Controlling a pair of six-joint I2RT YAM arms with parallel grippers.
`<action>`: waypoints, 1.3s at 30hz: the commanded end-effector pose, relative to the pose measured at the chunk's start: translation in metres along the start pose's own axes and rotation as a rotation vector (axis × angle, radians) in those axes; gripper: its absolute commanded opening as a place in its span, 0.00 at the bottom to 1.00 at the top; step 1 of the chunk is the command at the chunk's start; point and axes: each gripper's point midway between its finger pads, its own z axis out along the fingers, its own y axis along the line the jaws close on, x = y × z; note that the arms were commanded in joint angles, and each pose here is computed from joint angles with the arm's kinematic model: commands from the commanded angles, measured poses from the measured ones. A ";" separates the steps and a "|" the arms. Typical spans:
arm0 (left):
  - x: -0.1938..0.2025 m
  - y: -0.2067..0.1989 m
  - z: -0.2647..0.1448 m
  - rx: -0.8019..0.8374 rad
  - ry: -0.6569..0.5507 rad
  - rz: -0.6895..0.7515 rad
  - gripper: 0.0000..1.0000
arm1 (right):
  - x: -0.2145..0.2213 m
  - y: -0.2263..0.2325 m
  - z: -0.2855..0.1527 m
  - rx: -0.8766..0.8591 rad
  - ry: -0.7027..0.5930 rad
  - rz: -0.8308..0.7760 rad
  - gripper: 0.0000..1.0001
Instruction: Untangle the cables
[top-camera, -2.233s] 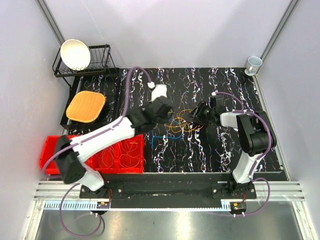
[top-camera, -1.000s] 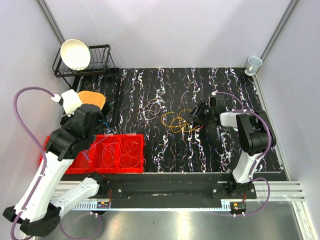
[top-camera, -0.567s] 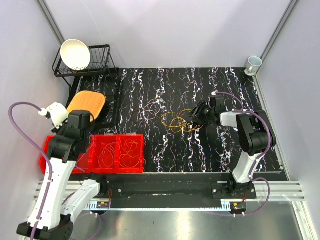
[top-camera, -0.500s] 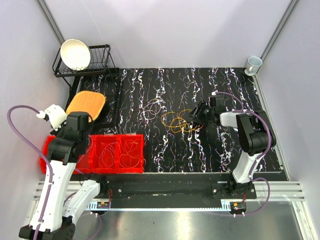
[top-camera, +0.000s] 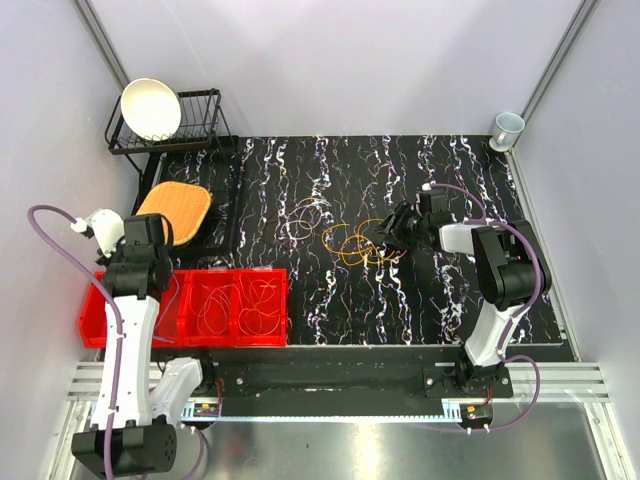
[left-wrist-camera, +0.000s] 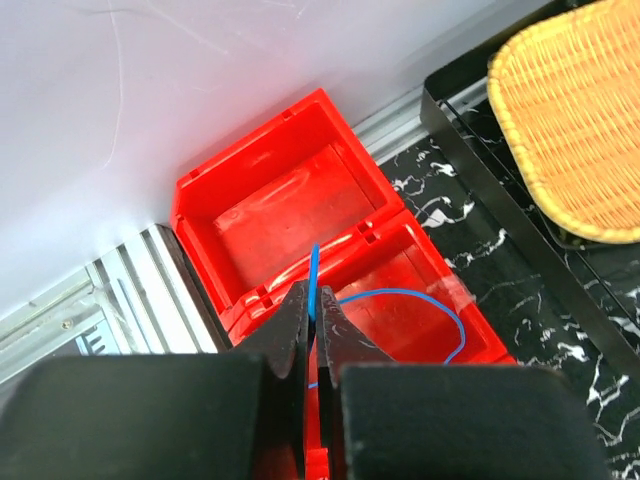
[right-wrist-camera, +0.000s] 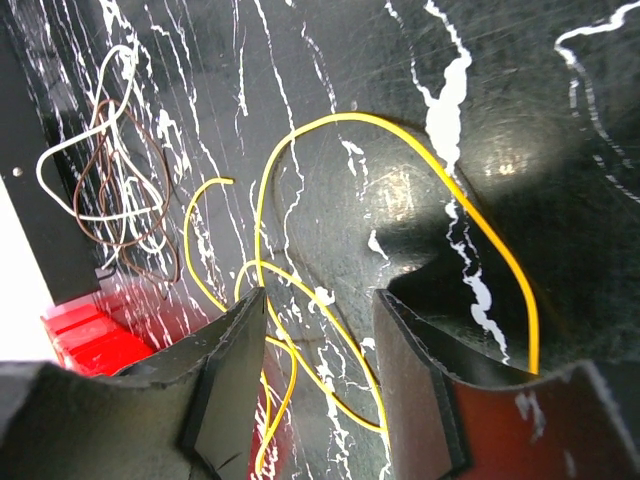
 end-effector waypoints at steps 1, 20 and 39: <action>-0.005 -0.016 0.006 0.074 0.001 -0.027 0.00 | -0.001 0.013 0.003 -0.040 0.015 -0.014 0.53; 0.005 -0.047 0.024 0.164 0.030 0.022 0.06 | 0.005 0.013 0.009 -0.062 0.053 0.012 0.53; 0.003 -0.025 0.019 0.091 0.019 -0.039 0.78 | 0.013 0.011 0.019 -0.082 0.097 0.046 0.53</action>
